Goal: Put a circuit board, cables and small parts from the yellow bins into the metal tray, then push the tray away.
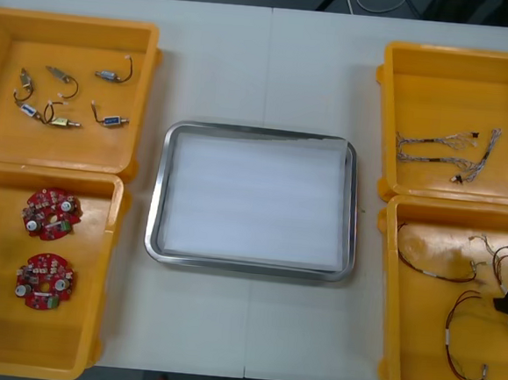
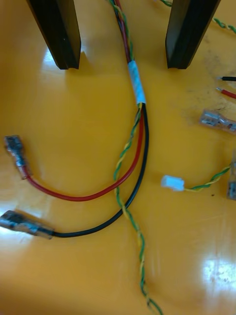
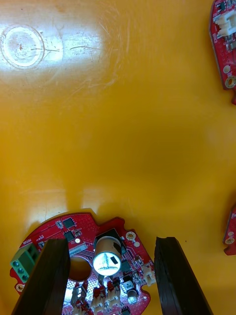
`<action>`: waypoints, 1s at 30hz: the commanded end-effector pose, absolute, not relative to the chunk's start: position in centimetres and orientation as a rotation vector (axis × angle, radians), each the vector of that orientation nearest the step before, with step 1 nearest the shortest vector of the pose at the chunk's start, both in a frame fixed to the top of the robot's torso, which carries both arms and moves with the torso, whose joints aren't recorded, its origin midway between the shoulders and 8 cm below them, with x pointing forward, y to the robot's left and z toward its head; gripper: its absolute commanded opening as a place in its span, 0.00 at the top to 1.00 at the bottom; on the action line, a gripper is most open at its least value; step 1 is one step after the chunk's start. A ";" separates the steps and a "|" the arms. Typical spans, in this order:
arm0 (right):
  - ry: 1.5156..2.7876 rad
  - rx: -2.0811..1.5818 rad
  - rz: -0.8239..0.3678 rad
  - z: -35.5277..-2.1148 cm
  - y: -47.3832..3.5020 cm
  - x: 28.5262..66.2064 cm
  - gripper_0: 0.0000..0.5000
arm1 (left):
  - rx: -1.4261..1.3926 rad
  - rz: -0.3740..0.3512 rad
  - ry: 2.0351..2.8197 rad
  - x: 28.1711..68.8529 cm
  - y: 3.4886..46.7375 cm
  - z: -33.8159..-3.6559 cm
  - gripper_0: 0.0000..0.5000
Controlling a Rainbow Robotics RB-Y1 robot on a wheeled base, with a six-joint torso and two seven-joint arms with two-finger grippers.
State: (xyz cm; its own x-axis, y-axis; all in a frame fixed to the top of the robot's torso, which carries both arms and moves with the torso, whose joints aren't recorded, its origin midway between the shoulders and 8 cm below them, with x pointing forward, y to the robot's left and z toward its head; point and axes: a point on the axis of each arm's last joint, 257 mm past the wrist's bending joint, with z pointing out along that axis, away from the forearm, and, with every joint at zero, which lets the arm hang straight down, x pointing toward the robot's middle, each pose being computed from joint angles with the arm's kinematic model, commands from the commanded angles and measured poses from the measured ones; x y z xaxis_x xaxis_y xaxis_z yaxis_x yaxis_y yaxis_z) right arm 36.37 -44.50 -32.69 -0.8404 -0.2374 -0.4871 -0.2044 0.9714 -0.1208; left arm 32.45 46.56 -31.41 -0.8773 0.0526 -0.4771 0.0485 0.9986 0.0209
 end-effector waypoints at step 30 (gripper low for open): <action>2.578 -0.354 -0.093 -28.7 -45.1 36.3 1.00 | 0.174 0.065 2.672 30.9 47.6 -33.2 1.00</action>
State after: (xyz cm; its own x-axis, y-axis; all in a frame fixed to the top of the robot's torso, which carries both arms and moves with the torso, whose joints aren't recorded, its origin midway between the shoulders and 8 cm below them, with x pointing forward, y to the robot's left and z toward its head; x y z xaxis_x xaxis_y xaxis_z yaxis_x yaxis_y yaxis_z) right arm 36.08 -44.13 -32.32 -0.8457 -0.2340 -0.4796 -0.2163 0.9719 -0.0927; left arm 32.28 46.67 -32.66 -0.8772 0.0391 -0.4785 0.0384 0.9992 0.0113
